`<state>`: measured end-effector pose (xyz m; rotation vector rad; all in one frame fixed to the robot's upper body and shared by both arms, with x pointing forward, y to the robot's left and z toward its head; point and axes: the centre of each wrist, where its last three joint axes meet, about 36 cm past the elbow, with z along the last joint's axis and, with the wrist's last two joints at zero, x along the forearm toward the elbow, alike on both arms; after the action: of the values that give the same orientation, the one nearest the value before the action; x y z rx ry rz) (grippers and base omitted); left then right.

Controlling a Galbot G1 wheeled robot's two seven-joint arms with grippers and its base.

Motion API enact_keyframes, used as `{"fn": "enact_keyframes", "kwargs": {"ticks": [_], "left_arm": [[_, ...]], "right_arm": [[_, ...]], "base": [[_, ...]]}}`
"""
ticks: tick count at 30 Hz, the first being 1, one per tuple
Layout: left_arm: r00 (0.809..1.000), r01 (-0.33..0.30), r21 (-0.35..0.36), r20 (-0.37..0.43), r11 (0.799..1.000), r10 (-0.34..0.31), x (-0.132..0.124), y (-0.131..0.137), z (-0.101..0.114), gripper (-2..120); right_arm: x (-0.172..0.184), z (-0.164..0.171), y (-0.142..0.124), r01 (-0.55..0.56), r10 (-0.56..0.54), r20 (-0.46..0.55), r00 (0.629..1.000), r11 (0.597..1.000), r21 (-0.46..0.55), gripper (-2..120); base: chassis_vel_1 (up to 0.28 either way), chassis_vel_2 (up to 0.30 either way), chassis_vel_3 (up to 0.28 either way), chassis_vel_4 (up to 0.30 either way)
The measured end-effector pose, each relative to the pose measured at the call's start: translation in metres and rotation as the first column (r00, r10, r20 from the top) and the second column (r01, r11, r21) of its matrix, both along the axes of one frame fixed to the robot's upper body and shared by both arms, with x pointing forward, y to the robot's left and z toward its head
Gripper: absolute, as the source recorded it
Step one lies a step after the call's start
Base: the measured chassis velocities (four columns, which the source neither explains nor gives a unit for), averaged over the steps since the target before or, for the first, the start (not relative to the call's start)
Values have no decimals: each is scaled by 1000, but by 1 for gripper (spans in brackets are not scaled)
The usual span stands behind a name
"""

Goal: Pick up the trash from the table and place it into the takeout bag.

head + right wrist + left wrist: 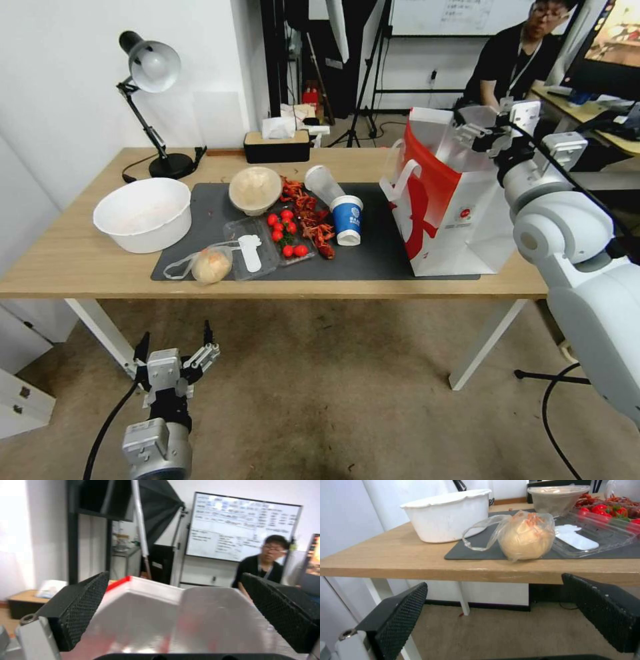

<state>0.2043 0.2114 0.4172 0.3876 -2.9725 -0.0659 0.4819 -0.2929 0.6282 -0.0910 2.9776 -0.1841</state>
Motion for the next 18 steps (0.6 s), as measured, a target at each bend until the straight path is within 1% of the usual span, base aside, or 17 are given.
{"fn": "enact_keyframes", "kwargs": {"ticks": [1,2,5,6,8,9,10,11,13,14,15,16,18], "left_arm": [[1000,0,0,1,1000,0,0,0,0,100],[1000,0,0,1,1000,0,0,0,0,100],[1000,1,-2,2,1000,-1,1,0,0,100],[1000,1,-2,2,1000,-1,1,0,0,100],[1000,1,-2,1,1000,-1,0,0,0,100],[1000,1,-2,1,1000,-1,0,0,0,100],[1000,1,-2,1,1000,-1,0,0,0,100],[1000,1,-2,1,1000,-1,0,0,0,100],[1000,1,-5,1,1000,-1,0,-1,0,100],[1000,1,-6,2,1000,-1,0,-1,0,100],[1000,1,-6,2,1000,-1,0,-1,0,100],[1000,2,-7,2,1000,-2,1,-1,-2,100],[1000,3,-9,2,1000,-3,1,-2,-3,100]], "right_arm": [[-3,0,1,-25,25,5,1000,1000,9,100],[-3,0,1,-25,25,5,1000,1000,9,100],[-22,5,8,-150,150,12,989,986,68,100],[-22,5,8,-150,150,12,989,986,68,100],[-42,7,13,-249,250,6,968,965,82,100],[-49,6,15,-275,276,0,961,958,81,100],[-49,6,15,-275,276,0,961,958,81,100],[-61,2,19,-323,325,-13,946,943,76,100],[-84,-11,26,-381,383,-31,923,923,46,100],[-92,-17,28,-401,402,-36,915,916,36,100],[-92,-17,28,-401,402,-36,915,916,36,100],[-106,-25,33,-434,435,-48,899,901,32,100],[-123,-36,37,-457,458,-63,887,889,33,100]], "base": [[0,0,0,0],[0,0,0,0],[0,0,0,0],[0,0,0,0],[0,0,0,0],[0,0,0,0],[0,0,0,0],[0,0,0,0],[0,0,0,0],[0,0,0,0],[0,0,0,0],[0,0,0,0],[0,0,0,0]]}}
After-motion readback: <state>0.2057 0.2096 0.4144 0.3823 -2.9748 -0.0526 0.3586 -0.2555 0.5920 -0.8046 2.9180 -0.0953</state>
